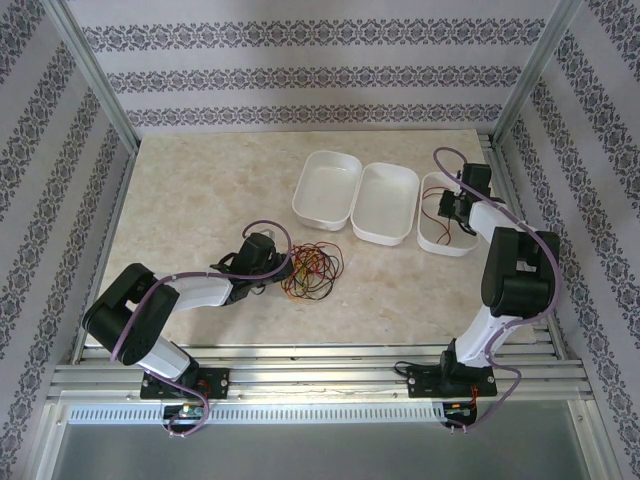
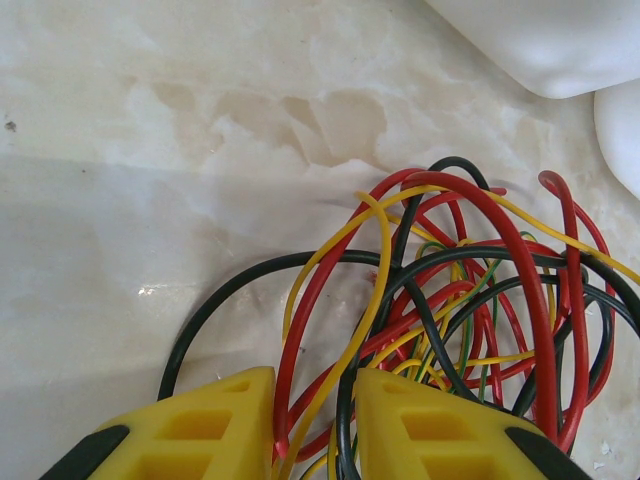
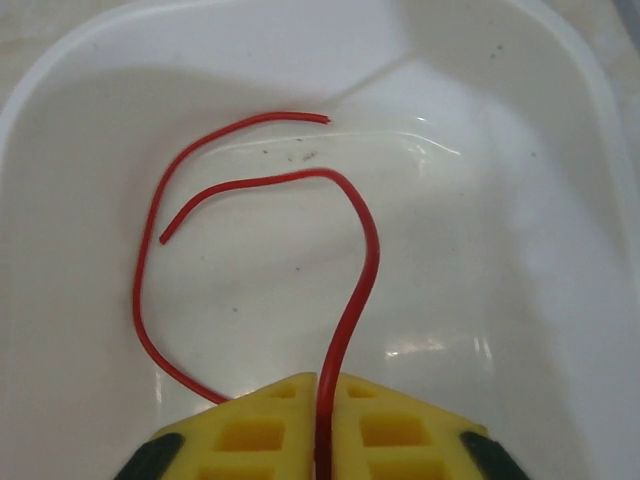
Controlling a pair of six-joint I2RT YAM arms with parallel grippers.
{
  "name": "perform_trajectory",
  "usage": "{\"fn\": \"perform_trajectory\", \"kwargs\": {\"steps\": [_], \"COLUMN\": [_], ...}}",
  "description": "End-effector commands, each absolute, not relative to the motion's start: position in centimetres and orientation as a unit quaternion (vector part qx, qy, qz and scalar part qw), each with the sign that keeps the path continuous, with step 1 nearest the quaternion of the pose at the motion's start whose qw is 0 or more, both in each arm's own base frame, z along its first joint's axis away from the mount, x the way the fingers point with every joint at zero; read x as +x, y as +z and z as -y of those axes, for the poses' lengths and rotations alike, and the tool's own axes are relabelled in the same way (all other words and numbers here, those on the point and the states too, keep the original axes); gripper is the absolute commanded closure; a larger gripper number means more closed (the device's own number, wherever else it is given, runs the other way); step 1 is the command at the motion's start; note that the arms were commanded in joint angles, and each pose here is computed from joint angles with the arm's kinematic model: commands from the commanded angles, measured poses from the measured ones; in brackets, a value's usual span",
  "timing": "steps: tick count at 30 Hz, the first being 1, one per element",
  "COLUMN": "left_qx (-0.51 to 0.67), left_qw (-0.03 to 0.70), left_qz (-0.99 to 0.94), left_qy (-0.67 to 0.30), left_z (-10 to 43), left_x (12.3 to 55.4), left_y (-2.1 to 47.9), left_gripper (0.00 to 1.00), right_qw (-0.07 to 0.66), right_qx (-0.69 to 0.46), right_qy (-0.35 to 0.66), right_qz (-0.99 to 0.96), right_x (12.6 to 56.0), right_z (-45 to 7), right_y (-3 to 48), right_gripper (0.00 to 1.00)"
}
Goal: Untangle the cables
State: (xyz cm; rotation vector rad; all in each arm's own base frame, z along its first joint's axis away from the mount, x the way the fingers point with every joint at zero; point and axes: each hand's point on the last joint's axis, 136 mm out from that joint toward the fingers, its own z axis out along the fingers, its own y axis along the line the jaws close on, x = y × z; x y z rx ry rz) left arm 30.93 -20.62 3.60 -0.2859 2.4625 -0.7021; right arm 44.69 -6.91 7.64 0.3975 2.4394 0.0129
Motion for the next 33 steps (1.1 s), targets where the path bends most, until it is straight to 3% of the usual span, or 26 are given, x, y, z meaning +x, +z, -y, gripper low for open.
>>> {"fn": "perform_trajectory", "kwargs": {"steps": [1, 4, 15, 33], "left_qx": [-0.11, -0.11, -0.109, -0.111], "left_qw": [0.285, 0.287, 0.292, 0.286], "left_qz": [-0.915, -0.915, -0.913, -0.915], "left_qy": [-0.263, -0.263, -0.263, -0.262], "left_z": [20.9, 20.8, 20.6, 20.6], "left_x": [31.2, 31.2, 31.1, 31.0], "left_y": [3.8, 4.0, 4.4, 4.0], "left_gripper": [0.73, 0.73, 0.73, 0.73], "right_qw": [0.324, 0.328, 0.326, 0.261], "right_qx": [0.152, 0.155, 0.188, 0.242], "right_qy": [0.013, 0.007, -0.06, -0.009], "right_qz": [-0.934, -0.932, -0.924, -0.934], "right_x": [45.0, 44.8, 42.9, 35.6], "right_z": [7.0, 7.2, 9.5, 5.8], "right_y": [8.1, 8.7, 11.8, 10.4], "right_gripper": [0.72, 0.6, 0.46, 0.56]}}
